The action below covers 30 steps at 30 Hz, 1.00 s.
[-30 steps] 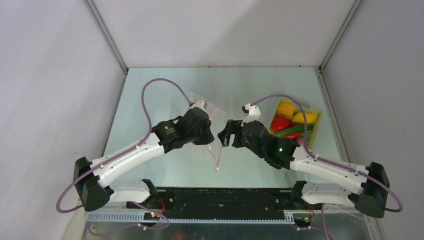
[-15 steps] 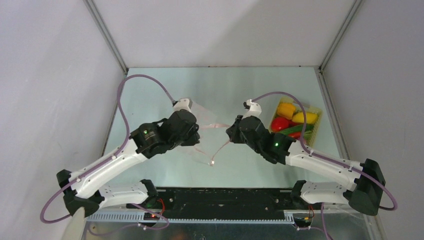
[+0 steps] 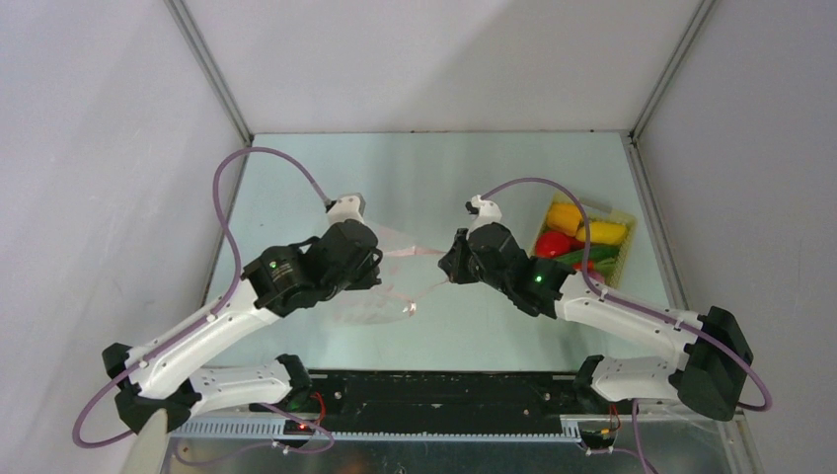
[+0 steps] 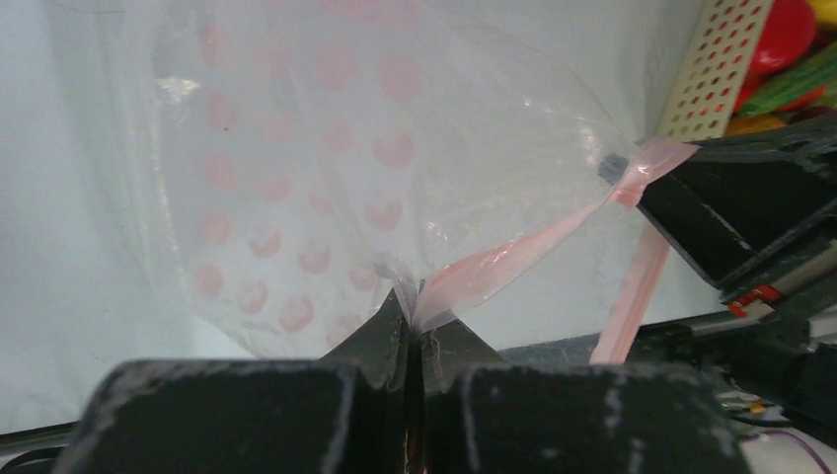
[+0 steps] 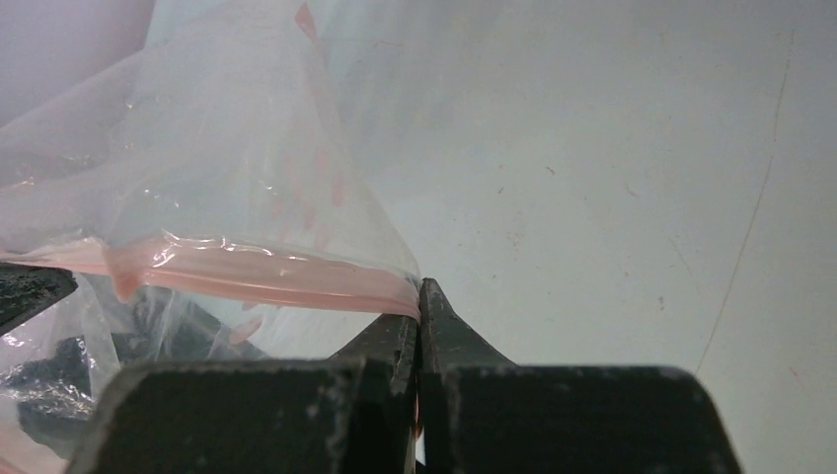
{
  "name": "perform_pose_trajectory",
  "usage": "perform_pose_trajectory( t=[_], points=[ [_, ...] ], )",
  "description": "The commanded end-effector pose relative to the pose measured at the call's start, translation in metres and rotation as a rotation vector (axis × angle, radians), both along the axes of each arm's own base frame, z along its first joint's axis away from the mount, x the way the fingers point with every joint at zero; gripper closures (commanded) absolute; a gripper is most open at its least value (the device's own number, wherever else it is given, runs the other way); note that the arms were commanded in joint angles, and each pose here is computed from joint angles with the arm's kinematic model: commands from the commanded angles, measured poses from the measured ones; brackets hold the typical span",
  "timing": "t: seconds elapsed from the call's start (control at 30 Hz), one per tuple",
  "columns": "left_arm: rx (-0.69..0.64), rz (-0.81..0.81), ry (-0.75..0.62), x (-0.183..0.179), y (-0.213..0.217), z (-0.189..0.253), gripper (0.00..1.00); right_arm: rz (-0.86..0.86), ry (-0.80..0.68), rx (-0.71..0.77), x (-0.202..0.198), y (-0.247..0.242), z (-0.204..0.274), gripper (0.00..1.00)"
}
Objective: Place the food in the zip-top bag and seal the zipper
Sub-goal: Open the zipper of the food storage bag.
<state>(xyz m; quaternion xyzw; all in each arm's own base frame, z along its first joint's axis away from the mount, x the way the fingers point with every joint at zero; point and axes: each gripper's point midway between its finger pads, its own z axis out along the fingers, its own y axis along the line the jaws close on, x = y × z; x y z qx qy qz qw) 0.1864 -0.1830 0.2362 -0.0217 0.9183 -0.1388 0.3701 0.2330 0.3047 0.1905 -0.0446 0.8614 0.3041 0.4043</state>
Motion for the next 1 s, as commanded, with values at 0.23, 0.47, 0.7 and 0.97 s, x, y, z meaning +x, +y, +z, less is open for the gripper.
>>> perform_pose_trajectory(
  t=[0.23,0.47,0.7,0.97],
  points=[
    [0.394,0.081,0.034,0.018,0.043,-0.022,0.89,-0.087,-0.039,-0.230,0.032,-0.064,-0.024,1.00],
    [0.363,-0.042,0.063,0.015,0.022,-0.043,0.91,0.022,-0.138,-0.296,0.029,-0.070,-0.010,1.00],
    [0.198,-0.093,0.023,0.022,-0.012,-0.034,1.00,0.135,-0.179,-0.183,0.014,-0.043,0.012,0.74],
    [0.128,-0.030,-0.075,0.039,-0.018,-0.001,1.00,0.030,-0.290,-0.013,-0.002,-0.073,0.090,0.01]
  ],
)
